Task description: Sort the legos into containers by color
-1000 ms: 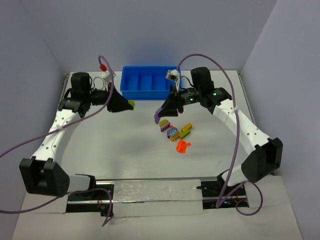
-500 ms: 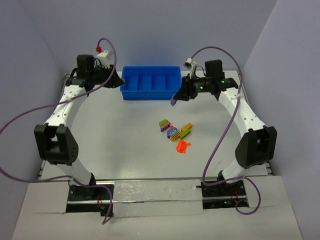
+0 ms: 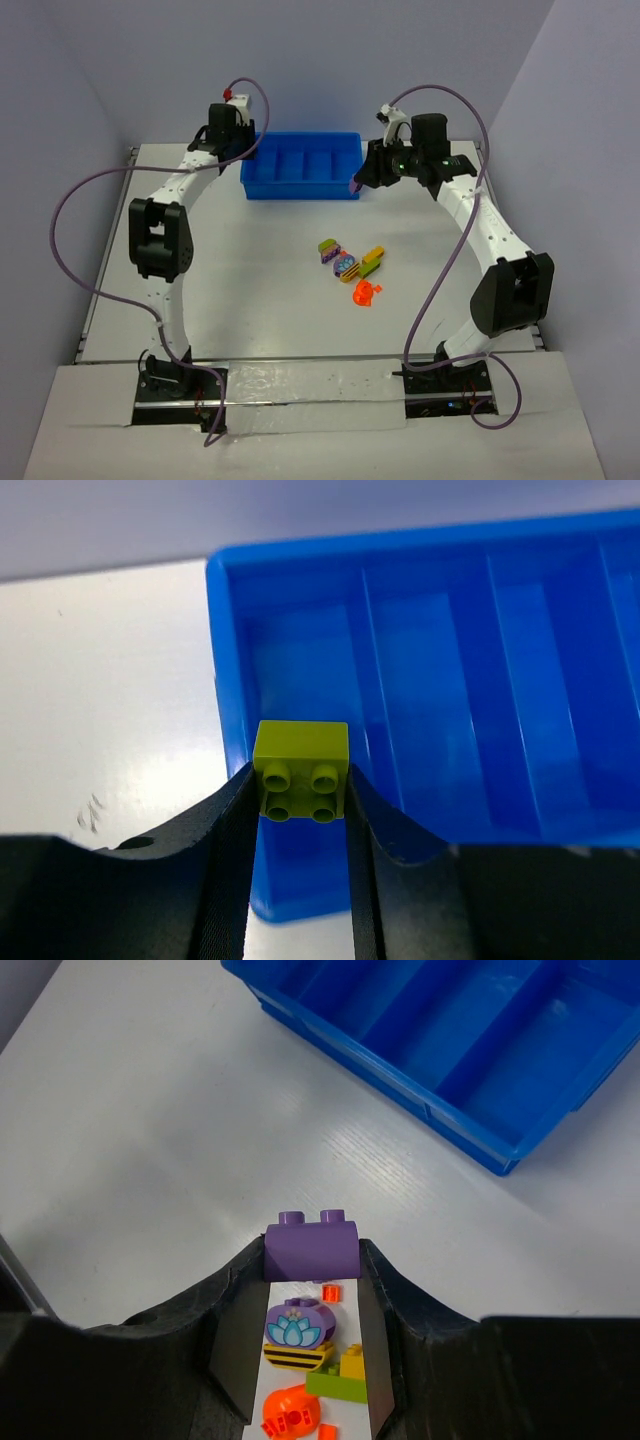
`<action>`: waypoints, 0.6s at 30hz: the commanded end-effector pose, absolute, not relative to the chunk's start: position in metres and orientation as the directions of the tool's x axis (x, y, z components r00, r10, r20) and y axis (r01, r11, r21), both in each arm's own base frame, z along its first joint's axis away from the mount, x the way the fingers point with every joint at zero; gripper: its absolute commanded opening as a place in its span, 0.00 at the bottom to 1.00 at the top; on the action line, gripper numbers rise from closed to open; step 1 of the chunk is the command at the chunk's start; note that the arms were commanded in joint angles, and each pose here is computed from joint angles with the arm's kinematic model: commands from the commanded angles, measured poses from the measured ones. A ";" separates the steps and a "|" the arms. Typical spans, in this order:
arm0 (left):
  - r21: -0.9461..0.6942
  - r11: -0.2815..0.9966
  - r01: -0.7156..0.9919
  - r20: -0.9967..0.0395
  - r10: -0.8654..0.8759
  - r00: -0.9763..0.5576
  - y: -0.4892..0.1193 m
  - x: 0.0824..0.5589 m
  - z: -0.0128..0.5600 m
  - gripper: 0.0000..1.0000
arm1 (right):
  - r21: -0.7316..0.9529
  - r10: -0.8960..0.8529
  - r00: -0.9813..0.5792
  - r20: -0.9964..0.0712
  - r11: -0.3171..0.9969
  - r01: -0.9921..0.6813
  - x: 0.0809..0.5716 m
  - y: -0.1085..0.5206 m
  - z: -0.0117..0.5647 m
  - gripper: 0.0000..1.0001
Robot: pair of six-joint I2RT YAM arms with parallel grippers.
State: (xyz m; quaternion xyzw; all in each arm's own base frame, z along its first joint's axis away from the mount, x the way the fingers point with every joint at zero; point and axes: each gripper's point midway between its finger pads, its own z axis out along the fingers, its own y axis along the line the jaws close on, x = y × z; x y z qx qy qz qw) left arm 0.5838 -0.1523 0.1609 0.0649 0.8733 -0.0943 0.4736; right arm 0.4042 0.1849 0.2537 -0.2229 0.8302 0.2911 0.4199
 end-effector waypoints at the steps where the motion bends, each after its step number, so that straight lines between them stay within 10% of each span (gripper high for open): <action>1: -0.086 0.980 0.180 -0.915 -0.007 -0.403 -0.157 0.620 0.201 0.14 | 0.247 -0.095 -0.474 -0.875 0.755 -0.608 0.423 0.182 0.279 0.00; 18: -0.028 0.985 0.169 -0.917 0.042 -0.398 -0.170 0.650 0.164 0.37 | 0.227 -0.074 -0.464 -0.883 0.797 -0.560 0.439 0.175 0.281 0.00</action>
